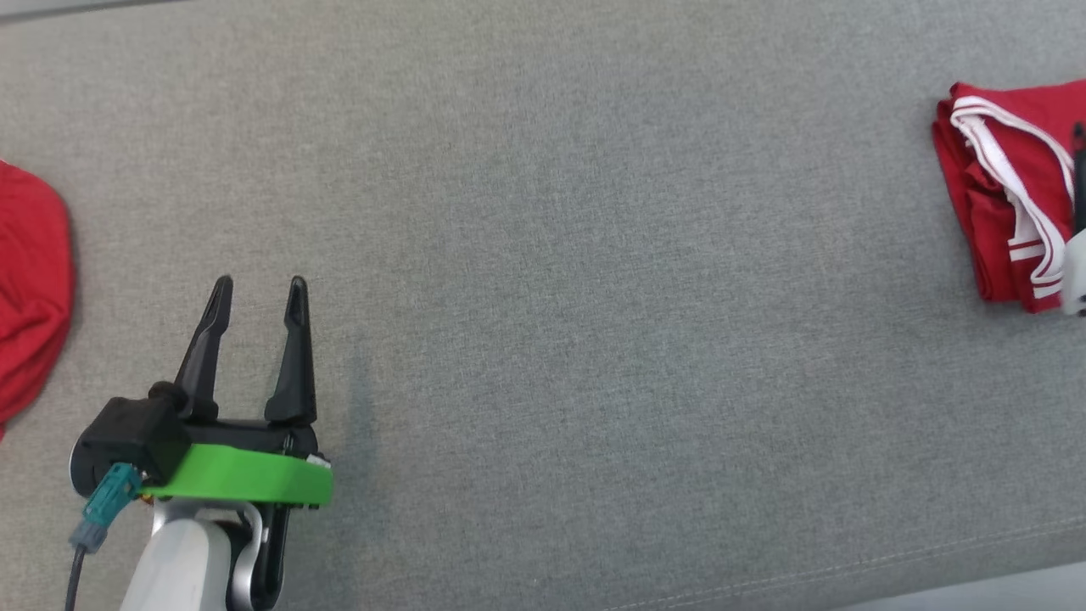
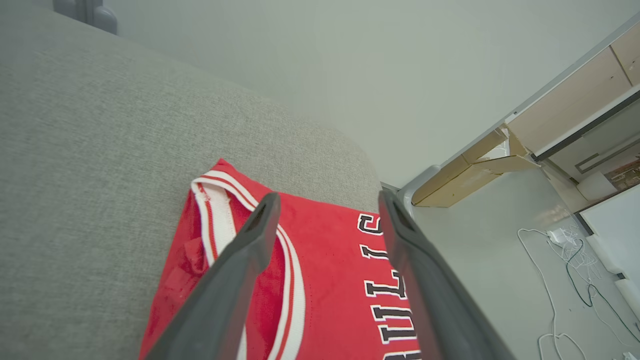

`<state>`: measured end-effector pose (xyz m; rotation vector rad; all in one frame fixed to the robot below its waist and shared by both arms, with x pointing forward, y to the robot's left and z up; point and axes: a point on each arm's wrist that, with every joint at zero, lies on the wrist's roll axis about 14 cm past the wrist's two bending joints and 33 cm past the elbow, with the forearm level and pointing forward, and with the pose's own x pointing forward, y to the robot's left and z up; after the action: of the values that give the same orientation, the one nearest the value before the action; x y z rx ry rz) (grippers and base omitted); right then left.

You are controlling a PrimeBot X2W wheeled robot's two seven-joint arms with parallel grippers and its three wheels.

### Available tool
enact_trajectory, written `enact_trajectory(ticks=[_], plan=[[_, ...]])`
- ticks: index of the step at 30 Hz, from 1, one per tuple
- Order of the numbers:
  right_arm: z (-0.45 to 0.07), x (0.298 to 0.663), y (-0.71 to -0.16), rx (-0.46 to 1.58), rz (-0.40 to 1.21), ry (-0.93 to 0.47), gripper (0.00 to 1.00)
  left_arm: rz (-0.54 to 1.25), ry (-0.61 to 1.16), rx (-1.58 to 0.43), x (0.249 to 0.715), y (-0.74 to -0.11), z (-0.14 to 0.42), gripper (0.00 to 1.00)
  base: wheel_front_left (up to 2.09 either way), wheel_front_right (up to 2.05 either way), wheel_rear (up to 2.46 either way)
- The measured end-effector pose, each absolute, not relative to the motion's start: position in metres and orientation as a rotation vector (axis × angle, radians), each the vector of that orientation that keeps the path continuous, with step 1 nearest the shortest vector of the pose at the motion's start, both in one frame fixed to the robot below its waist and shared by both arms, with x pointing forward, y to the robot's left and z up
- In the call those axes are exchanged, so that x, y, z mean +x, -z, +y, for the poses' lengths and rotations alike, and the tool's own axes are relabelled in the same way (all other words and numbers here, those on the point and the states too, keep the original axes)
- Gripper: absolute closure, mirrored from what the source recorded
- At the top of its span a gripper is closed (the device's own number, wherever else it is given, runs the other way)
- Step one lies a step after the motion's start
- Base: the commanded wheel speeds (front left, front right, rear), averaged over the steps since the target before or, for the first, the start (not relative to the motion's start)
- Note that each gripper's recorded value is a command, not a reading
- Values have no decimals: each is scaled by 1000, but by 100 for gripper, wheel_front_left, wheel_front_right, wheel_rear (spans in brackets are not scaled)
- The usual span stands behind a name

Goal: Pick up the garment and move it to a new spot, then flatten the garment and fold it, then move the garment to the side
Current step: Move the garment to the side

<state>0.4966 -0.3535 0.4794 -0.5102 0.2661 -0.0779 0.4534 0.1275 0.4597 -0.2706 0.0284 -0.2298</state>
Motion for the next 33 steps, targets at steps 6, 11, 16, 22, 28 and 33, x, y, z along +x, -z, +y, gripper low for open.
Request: enact_trajectory(ticks=[6,11,16,22,28,33], plan=[[-294,473,-500,-345,104,-7,0,3,162,-258,428,-475,148,0,0,0,0],[-258,441,-513,-226,8,-49,0,-22,132,-261,410,-487,156,0,0,0,0],[-231,414,-524,-131,-60,-74,0,-36,104,-263,393,-493,165,0,0,0,0],[-215,390,-521,-57,-53,-74,0,-48,77,-263,377,-497,173,0,0,0,0],[-205,376,-516,-33,-41,-87,0,-47,62,-276,365,-496,175,0,0,0,0],[-194,372,-512,-17,-25,-110,0,-49,48,-283,358,-495,179,0,0,0,0]])
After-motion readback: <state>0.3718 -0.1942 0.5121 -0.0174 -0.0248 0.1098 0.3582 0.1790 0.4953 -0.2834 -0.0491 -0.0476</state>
